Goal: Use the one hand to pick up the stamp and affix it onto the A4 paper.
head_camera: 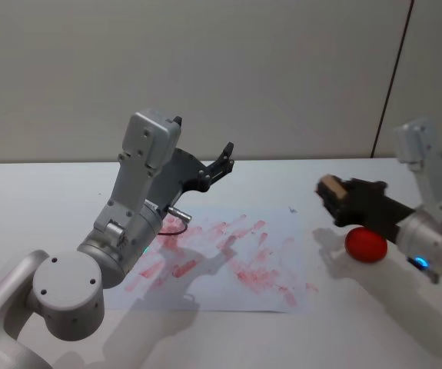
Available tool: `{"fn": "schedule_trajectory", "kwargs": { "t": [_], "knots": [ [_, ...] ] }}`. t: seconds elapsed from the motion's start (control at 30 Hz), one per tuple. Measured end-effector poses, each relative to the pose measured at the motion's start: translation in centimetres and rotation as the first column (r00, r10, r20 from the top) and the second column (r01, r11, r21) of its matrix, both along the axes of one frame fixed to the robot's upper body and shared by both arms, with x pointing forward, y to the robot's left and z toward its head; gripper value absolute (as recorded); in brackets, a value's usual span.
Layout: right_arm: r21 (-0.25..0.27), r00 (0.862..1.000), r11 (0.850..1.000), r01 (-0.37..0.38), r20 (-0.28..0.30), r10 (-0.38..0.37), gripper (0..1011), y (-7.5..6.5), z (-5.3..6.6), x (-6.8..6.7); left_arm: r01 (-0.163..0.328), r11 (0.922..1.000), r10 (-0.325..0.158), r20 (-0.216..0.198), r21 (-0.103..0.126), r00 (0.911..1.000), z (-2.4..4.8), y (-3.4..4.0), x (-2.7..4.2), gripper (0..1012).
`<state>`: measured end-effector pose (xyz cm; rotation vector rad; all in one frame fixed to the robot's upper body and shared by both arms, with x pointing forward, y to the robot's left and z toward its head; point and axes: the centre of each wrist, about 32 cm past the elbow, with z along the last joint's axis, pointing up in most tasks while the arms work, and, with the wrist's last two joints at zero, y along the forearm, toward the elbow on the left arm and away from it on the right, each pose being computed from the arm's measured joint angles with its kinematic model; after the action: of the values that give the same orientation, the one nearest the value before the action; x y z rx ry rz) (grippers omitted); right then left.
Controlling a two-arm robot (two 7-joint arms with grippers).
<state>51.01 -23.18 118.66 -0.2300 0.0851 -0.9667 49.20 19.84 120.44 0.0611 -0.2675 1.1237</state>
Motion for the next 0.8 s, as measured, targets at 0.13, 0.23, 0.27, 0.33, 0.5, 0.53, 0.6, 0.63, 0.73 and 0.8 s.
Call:
{"fn": "schedule_trajectory", "kwargs": {
  "t": [0.13,0.23,0.27,0.33,0.5,0.53,0.6,0.63,0.73,0.8],
  "knots": [
    [-0.025,0.999,0.999,0.038,-0.016,-0.038,219,-1.5,-0.3,-0.4,0.000,1.0000,0.000,0.000,0.000,1.0000,0.00,0.00,0.00,1001],
    [-0.040,0.998,0.997,0.058,-0.029,-0.059,219,-2.2,-0.5,-0.5,0.000,1.0000,0.000,0.000,0.000,1.0000,0.00,0.00,0.00,1002],
    [-0.048,0.997,0.997,0.067,-0.037,-0.069,220,-2.6,-0.7,-0.6,0.000,1.0000,0.000,0.000,0.000,1.0000,0.00,0.00,0.00,1001],
    [-0.057,0.996,0.995,0.076,-0.048,-0.079,220,-2.8,-0.9,-0.6,0.000,1.0000,0.000,0.000,0.000,1.0000,0.00,0.00,0.00,1001],
    [-0.076,0.994,0.993,0.085,-0.068,-0.091,219,-3.1,-1.4,-0.4,0.000,1.0000,0.000,0.000,0.000,1.0000,0.00,0.00,0.00,1002],
    [-0.079,0.993,0.993,0.086,-0.070,-0.092,219,-3.1,-1.4,-0.4,0.000,1.0000,0.000,0.000,0.000,1.0000,0.00,0.00,0.00,1001],
    [-0.085,0.993,0.993,0.086,-0.076,-0.093,219,-3.1,-1.6,-0.3,0.000,1.0000,0.000,0.000,0.000,1.0000,0.00,0.00,0.00,1001],
    [-0.090,0.992,0.992,0.086,-0.082,-0.094,219,-3.1,-1.7,-0.2,0.000,1.0000,0.000,0.000,0.000,1.0000,0.00,0.00,0.00,1001],
    [-0.102,0.991,0.991,0.087,-0.095,-0.096,219,-3.1,-2.0,0.0,0.000,1.0000,0.000,0.000,0.000,1.0000,0.00,0.00,0.00,1001],
    [-0.111,0.990,0.990,0.087,-0.105,-0.098,219,-3.2,-2.3,0.1,0.000,1.0000,0.000,0.000,0.000,1.0000,0.00,0.00,0.00,1001]
  ]
}}
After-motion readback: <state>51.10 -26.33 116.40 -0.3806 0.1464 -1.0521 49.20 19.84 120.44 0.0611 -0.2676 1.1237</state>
